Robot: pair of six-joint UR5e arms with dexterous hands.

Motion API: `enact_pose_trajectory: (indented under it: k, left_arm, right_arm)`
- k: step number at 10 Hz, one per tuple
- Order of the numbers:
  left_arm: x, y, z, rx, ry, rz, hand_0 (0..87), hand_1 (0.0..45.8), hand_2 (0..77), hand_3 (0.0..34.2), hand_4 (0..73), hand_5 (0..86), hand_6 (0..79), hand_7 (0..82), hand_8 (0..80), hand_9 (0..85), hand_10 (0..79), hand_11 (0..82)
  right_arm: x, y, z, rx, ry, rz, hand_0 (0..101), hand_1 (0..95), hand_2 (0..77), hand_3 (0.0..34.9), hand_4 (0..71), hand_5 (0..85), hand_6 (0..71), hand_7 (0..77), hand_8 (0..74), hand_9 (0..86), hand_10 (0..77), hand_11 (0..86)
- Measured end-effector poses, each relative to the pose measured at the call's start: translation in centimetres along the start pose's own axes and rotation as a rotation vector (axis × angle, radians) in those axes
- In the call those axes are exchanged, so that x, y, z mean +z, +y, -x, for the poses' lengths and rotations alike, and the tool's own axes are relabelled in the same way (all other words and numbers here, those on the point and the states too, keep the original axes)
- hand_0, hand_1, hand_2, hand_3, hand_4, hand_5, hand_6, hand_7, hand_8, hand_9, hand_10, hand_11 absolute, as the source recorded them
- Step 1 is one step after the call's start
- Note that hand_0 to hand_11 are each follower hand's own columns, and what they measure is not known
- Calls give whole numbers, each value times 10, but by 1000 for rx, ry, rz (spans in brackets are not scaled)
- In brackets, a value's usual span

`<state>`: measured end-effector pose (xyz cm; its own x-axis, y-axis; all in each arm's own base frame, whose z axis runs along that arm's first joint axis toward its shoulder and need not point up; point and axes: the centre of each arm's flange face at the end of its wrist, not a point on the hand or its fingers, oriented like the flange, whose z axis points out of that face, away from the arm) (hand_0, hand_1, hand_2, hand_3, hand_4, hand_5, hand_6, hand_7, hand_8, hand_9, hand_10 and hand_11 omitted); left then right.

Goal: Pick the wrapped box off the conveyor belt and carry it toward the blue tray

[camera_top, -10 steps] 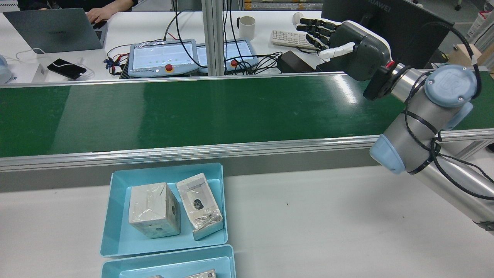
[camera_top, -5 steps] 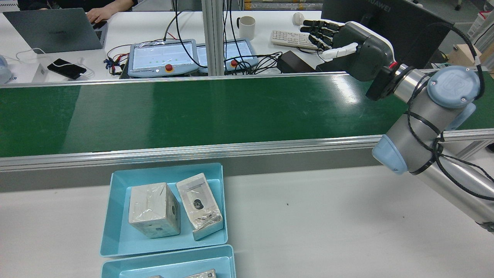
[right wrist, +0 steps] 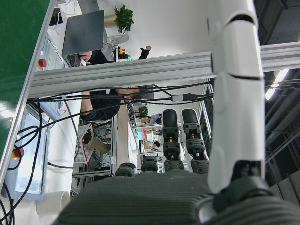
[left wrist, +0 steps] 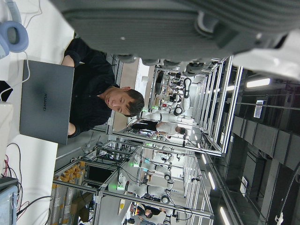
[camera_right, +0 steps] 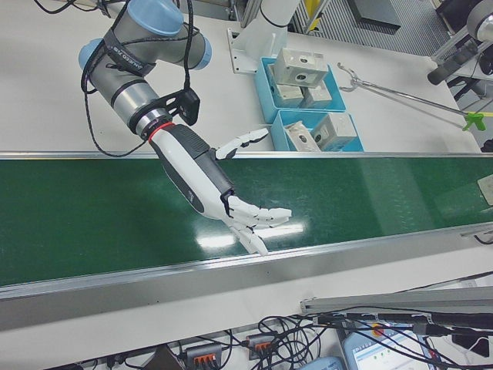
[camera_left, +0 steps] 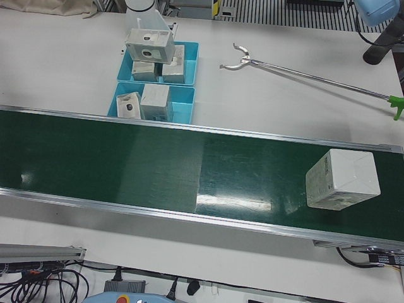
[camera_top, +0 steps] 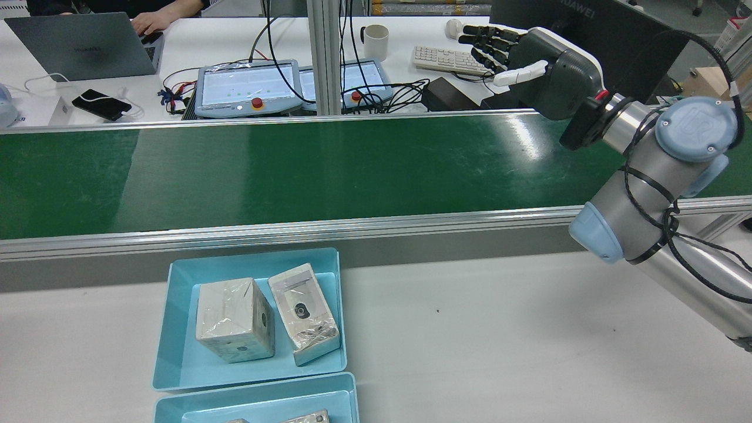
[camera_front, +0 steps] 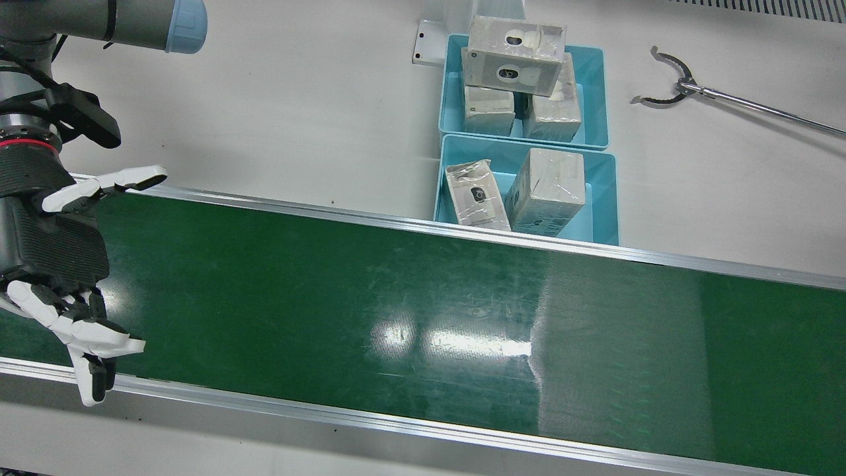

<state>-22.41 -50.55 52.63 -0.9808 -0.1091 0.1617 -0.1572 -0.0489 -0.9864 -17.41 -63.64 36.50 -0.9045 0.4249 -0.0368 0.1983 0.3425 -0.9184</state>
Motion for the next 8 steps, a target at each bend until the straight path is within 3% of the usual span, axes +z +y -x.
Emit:
enact_pose_trajectory:
  k: [8]
  left_arm:
    - [0,0,0,0,0,0,0,0,11,0,0,5,0,5,5,5,5,5]
  right_arm:
    - [0,2,8,-5,-12,3,493,142,109,1,245,147,98,240,27,49,11,33]
